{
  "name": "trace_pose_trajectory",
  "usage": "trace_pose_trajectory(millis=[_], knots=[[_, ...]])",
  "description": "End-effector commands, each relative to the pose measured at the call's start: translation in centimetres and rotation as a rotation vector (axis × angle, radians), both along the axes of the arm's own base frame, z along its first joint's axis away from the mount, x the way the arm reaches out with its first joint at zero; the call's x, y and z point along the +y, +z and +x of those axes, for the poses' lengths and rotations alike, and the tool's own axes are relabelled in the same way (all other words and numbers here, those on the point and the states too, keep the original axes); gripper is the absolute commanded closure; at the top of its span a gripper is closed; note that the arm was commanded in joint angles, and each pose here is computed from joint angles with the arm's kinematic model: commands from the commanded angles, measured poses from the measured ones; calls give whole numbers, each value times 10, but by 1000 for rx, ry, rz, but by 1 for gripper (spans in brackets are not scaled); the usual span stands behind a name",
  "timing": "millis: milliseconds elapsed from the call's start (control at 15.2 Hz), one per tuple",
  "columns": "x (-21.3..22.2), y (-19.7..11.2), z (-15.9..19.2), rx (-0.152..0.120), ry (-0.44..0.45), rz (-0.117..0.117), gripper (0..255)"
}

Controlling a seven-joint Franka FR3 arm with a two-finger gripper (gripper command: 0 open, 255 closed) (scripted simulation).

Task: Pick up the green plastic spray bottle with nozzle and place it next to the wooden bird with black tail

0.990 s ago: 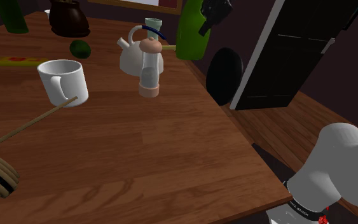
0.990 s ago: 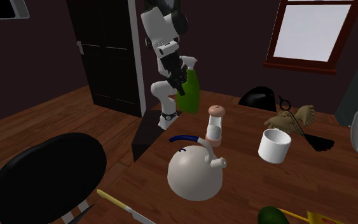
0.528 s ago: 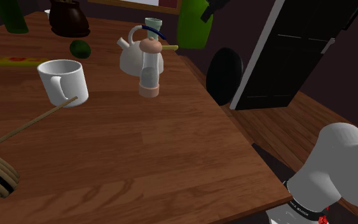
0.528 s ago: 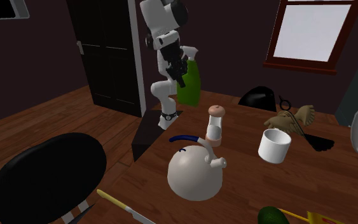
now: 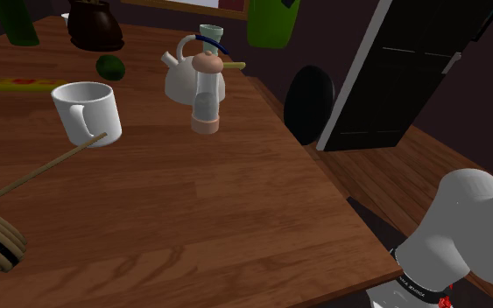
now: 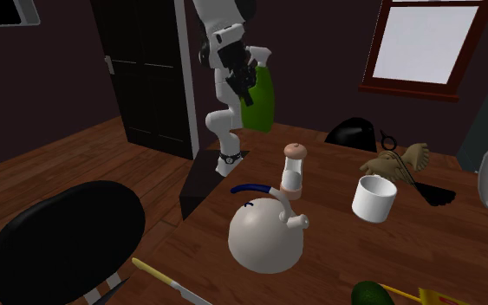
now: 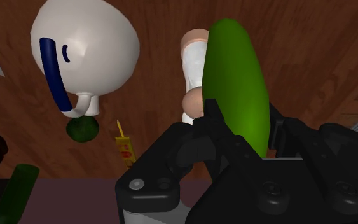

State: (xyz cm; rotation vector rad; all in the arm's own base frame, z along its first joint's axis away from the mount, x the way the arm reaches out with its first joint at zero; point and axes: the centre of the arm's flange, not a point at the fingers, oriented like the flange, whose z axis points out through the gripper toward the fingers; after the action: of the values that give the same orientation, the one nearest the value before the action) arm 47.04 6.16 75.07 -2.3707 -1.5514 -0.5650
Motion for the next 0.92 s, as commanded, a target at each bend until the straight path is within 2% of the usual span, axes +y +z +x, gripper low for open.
trace_pose_trajectory(millis=[0,858], knots=[[-1,10,1,0,0,0,255],[-1,79,1,0,0,0,255]])
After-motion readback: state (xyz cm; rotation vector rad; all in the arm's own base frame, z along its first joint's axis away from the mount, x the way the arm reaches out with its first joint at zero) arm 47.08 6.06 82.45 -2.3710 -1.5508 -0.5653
